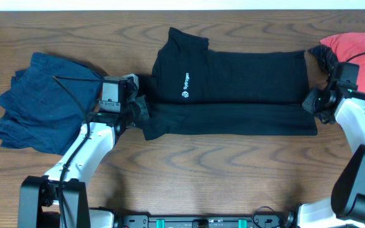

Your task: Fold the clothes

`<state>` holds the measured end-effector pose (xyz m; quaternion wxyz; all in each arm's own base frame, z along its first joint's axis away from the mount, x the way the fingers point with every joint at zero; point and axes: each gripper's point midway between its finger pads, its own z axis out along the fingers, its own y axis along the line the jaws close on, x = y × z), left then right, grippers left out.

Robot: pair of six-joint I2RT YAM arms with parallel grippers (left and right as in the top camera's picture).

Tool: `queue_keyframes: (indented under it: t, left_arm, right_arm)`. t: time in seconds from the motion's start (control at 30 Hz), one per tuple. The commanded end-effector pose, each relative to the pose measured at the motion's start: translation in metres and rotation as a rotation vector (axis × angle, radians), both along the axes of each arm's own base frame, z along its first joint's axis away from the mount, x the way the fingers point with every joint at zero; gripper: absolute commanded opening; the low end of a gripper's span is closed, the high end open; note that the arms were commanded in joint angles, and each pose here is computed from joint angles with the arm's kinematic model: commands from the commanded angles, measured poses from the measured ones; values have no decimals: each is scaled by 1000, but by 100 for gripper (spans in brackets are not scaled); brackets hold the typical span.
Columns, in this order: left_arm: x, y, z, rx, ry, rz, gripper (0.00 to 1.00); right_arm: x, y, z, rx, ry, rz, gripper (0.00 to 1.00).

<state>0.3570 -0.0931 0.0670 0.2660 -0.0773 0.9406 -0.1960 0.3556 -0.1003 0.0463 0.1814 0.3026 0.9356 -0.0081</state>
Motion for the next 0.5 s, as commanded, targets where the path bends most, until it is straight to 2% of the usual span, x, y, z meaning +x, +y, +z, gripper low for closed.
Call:
queue_keyframes:
  t: [0.0,0.4,0.47]
  left_arm:
    - [10,7,4,25,-35,31,7]
    - [27,5,19,11,-127,32,7]
    - [29,5,21,9,-140,32,9]
  right_arm:
    - [-1,-12,-7,-63,29,-26,1]
    - [13,-16,-4,-82,-25,-32,1]
    - [13,-16,-4,-82,-25,-31,1]
